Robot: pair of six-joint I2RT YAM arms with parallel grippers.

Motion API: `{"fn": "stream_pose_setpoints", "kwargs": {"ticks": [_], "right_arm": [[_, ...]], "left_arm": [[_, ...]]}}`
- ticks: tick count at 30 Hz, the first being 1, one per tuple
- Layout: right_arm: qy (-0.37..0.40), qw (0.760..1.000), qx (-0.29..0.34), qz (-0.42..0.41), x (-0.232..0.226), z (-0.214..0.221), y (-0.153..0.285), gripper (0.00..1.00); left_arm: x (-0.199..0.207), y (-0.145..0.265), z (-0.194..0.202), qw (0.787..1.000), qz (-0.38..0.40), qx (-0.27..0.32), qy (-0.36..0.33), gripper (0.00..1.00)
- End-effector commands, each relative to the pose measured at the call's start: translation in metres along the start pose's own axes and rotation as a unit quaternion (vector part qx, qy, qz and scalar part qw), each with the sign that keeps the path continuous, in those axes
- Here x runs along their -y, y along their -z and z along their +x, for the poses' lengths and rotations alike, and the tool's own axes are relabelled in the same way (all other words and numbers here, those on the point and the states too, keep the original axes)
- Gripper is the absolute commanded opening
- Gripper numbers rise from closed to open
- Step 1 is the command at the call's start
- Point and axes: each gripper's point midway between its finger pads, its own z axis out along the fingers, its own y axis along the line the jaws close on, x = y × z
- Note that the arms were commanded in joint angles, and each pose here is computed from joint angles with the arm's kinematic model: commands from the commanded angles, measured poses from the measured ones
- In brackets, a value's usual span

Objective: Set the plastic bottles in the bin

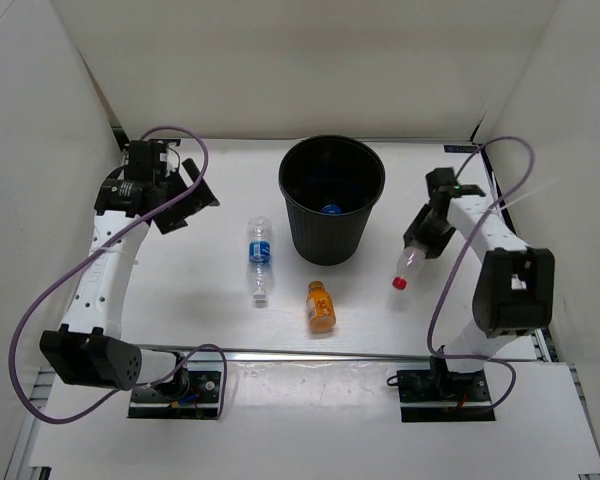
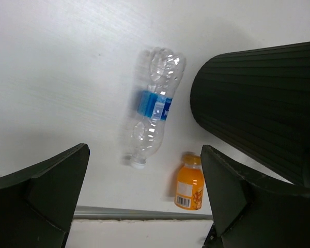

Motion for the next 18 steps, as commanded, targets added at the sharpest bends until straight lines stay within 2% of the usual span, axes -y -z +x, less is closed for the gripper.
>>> {"fn": "stream_pose_setpoints", "kwargs": {"ticks": [1,3,4,8,10,11,12,15,16,18], "right_arm": [[-0.065,0.990,0.118,-0.033,-0.002,-0.054,0.087,0.31],[-0.065,0.978,0.157,-0.124,-0.029,-0.072,0.136,0.31],[-0.050,0.964,0.192,-0.177,-0.049,-0.088,0.175,0.31],[-0.002,0.916,0.249,-0.316,-0.103,-0.111,0.266,0.31],[0.014,0.895,0.264,-0.359,-0.123,-0.117,0.295,0.31],[0.021,0.892,0.254,-0.374,-0.136,-0.118,0.298,0.31],[0.037,0.872,0.274,-0.404,-0.149,-0.120,0.328,0.31],[0.073,0.854,0.260,-0.445,-0.184,-0.119,0.339,0.33],[0.081,0.841,0.275,-0.459,-0.193,-0.122,0.355,0.33],[0.090,0.841,0.260,-0.466,-0.215,-0.120,0.346,0.39]], "left_arm": [[-0.006,0.000,0.006,1.000,0.008,-0.007,0.025,1.00],[-0.010,-0.003,0.006,1.000,0.004,-0.008,0.030,1.00],[-0.009,-0.003,0.007,0.999,0.007,-0.010,0.030,1.00],[-0.013,-0.012,0.013,0.999,-0.003,-0.025,0.037,1.00],[-0.013,-0.017,0.016,0.999,0.000,-0.032,0.038,1.00],[-0.011,-0.019,0.018,0.998,0.004,-0.040,0.043,1.00],[-0.011,-0.025,0.021,0.998,0.006,-0.048,0.044,1.00],[-0.009,-0.027,0.024,0.997,0.014,-0.054,0.044,1.00],[-0.010,-0.031,0.029,0.997,0.017,-0.063,0.045,1.00],[-0.009,-0.035,0.031,0.996,0.020,-0.068,0.046,1.00]]}}
